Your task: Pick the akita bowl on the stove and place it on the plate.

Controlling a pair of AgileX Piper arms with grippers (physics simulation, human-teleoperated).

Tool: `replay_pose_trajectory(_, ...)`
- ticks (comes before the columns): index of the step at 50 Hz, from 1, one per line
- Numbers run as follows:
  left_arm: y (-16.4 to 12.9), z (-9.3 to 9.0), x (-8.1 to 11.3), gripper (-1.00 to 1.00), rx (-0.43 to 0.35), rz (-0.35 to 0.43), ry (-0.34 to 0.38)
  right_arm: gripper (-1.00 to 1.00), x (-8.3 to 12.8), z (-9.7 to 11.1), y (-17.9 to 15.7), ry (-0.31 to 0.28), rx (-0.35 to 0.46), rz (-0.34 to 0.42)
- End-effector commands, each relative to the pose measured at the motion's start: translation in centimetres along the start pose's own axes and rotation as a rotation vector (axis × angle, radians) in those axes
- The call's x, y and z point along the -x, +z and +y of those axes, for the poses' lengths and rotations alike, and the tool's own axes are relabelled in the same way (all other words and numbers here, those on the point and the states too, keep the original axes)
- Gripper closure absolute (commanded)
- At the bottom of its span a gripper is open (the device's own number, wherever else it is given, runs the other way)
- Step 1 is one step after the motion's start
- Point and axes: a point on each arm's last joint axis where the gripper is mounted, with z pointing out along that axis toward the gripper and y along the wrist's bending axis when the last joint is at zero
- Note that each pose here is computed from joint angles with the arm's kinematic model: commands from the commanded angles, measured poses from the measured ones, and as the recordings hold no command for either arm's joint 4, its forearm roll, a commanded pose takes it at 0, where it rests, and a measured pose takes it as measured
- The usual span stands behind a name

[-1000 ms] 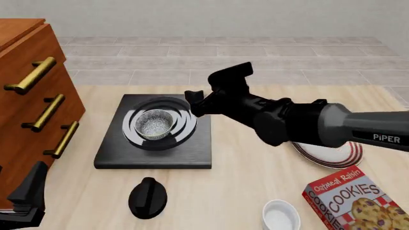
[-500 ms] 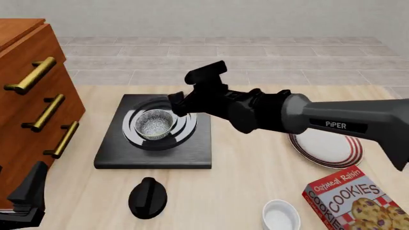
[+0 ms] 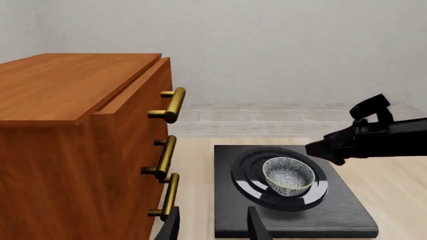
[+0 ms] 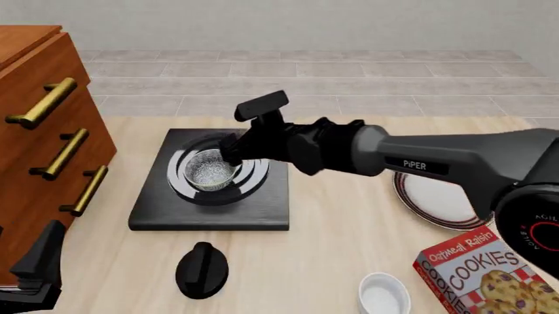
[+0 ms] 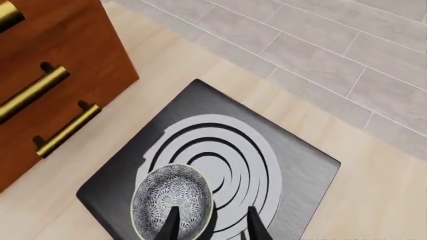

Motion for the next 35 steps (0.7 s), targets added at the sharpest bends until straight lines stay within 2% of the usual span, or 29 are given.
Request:
replay_pose_trajectory(1, 0.0, 0.0, 0.0, -1.00, 0.000, 0.000, 0.000, -1.00, -0.5, -1.0, 1.4, 0.003, -0.022, 0.047)
replay_pose_trajectory(4, 0.0, 0.0, 0.0, -1.00, 0.000, 0.000, 0.000, -1.00, -1.2, -1.5, 2.1, 0.016, -0.031, 0.064)
replay_pose_trajectory(8, 0.0, 0.0, 0.0, -1.00, 0.000, 0.000, 0.000, -1.00, -1.6, -1.8, 2.6, 0.005, -0.036, 0.074)
replay_pose_trajectory(17, 0.0, 0.0, 0.0, -1.00, 0.000, 0.000, 0.000, -1.00, -2.1, -1.5, 3.7, 0.055, -0.032, 0.095)
replay_pose_trajectory(35, 0.0, 0.0, 0.0, -1.00, 0.000, 0.000, 0.000, -1.00, -3.4, -0.6, 5.1, 0.024, -0.018, 0.133)
